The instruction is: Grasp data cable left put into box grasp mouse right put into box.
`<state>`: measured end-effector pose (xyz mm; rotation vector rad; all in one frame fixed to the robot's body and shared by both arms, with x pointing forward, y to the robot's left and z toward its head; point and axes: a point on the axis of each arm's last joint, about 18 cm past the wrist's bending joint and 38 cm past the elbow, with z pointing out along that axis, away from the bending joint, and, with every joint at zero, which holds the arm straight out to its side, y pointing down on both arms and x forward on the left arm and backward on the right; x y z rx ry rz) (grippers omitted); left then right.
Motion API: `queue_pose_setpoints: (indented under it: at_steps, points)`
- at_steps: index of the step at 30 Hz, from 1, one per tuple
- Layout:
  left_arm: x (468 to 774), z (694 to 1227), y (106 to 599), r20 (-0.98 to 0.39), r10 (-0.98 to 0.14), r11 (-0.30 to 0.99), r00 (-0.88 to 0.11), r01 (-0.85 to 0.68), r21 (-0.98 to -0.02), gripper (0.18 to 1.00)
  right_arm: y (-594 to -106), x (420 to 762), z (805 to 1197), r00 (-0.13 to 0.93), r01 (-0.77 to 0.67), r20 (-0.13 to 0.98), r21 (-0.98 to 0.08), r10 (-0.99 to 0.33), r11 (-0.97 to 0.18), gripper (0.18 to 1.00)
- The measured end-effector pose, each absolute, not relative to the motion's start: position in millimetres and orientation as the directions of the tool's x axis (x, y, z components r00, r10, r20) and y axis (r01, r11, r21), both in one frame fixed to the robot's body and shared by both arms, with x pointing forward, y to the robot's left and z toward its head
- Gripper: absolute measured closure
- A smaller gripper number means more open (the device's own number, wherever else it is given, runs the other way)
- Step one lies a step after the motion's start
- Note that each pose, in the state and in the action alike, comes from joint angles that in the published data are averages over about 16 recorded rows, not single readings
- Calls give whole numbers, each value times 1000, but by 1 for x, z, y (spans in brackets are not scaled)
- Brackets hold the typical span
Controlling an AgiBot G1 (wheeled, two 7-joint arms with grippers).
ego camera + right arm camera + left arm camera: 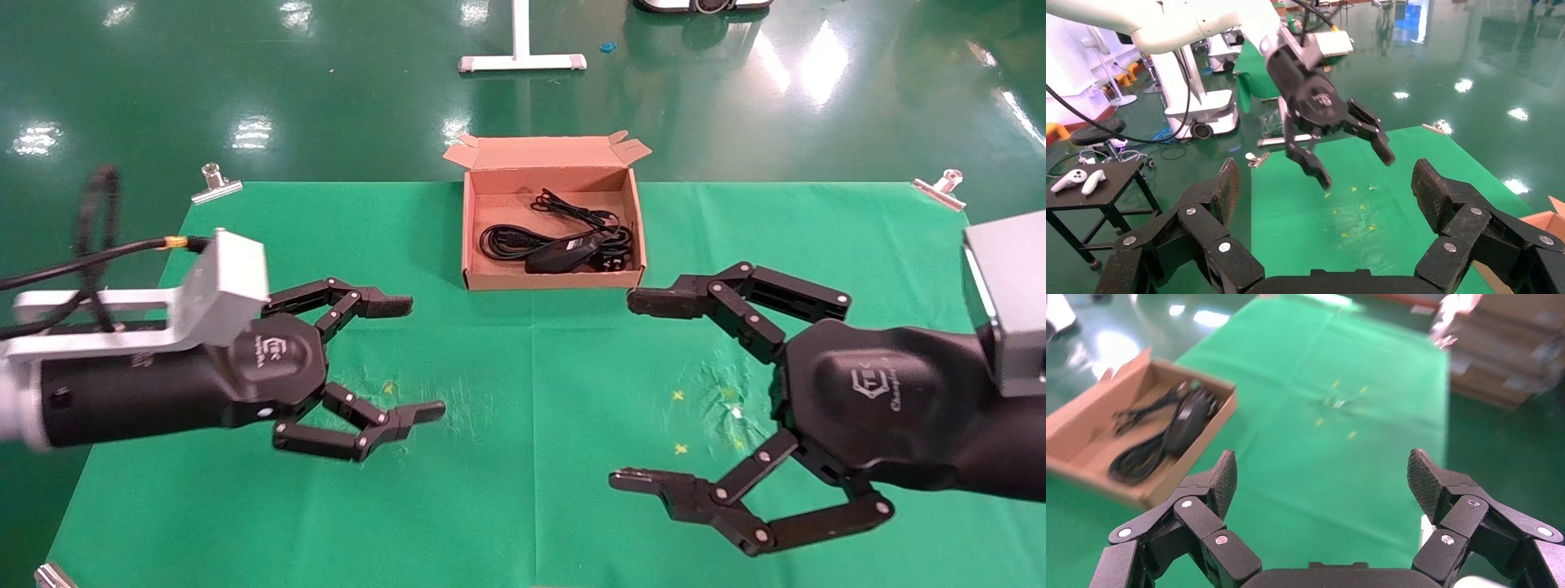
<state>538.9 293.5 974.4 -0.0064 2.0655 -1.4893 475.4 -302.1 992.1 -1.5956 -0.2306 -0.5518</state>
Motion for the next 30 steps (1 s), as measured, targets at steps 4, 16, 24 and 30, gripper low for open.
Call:
queue_pose_setpoints:
  at_steps: [4,16,24,30]
  points:
    - [521,978,294,-447,-286,302,-848,363,-881,184,-302,475,992,860,464,478,-878,-177,-112,178]
    - [476,992,300,-474,-179,112,-862,461,-880,184,-302,475,992,861,464,477,-879,-178,-112,178]
    - [468,995,302,-482,-163,78,-861,476,-876,184,-302,475,992,861,464,477,-879,-178,-112,178]
    - [471,994,301,-480,-169,91,-861,471,-877,184,-302,475,992,860,464,477,-879,-178,-112,178]
